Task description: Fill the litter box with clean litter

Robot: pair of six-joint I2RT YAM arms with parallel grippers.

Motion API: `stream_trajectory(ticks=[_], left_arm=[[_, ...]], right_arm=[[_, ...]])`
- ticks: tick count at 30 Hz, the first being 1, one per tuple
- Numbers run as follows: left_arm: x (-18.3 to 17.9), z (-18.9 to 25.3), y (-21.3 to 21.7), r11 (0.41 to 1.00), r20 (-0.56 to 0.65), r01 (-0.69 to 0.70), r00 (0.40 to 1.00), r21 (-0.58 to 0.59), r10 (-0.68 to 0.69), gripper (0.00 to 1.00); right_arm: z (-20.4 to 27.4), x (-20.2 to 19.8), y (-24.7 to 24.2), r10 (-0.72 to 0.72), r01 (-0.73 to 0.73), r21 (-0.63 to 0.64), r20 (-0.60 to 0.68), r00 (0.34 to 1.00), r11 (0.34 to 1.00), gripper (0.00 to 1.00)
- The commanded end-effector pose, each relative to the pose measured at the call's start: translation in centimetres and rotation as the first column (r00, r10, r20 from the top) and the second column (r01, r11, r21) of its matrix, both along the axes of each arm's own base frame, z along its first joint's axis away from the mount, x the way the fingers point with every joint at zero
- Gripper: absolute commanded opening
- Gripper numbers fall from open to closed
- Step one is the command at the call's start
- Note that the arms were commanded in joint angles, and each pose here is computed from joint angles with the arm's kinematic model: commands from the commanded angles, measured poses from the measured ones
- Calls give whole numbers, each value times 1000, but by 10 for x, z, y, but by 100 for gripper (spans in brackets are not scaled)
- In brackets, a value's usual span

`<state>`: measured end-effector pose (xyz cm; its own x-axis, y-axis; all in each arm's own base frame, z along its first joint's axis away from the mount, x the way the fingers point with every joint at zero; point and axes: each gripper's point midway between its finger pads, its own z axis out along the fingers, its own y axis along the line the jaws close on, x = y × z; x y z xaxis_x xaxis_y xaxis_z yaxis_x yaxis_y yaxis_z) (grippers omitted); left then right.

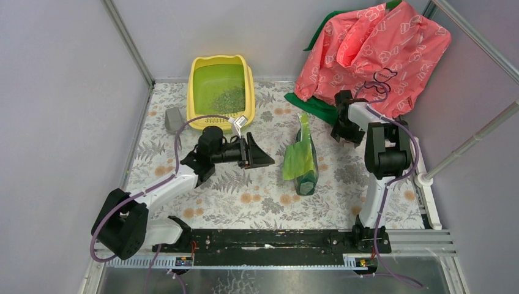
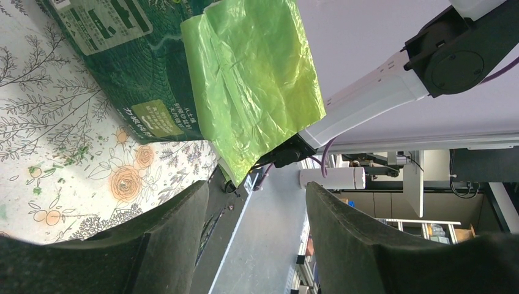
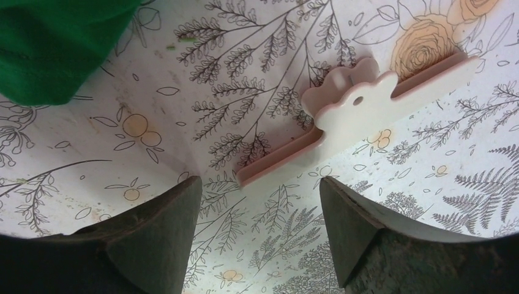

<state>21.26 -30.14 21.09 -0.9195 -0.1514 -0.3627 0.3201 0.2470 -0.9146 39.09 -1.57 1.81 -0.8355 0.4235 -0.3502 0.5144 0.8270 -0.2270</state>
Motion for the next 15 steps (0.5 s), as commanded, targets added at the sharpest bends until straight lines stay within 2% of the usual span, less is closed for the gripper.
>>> stream_trajectory(ticks=[1, 13, 15], left_arm=[[-2, 17, 2, 999, 87, 30, 996, -44, -26, 67], [-3, 18, 2, 999, 86, 30, 996, -40, -27, 67], [-3, 18, 3, 999, 86, 29, 996, -40, -26, 67]], right_arm=[[0, -23, -18, -59, 58, -56, -17, 998, 997, 78], [-15, -38, -20, -71, 69, -36, -38, 997, 997, 62], [-19, -41, -18, -66, 65, -24, -48, 997, 998, 51]])
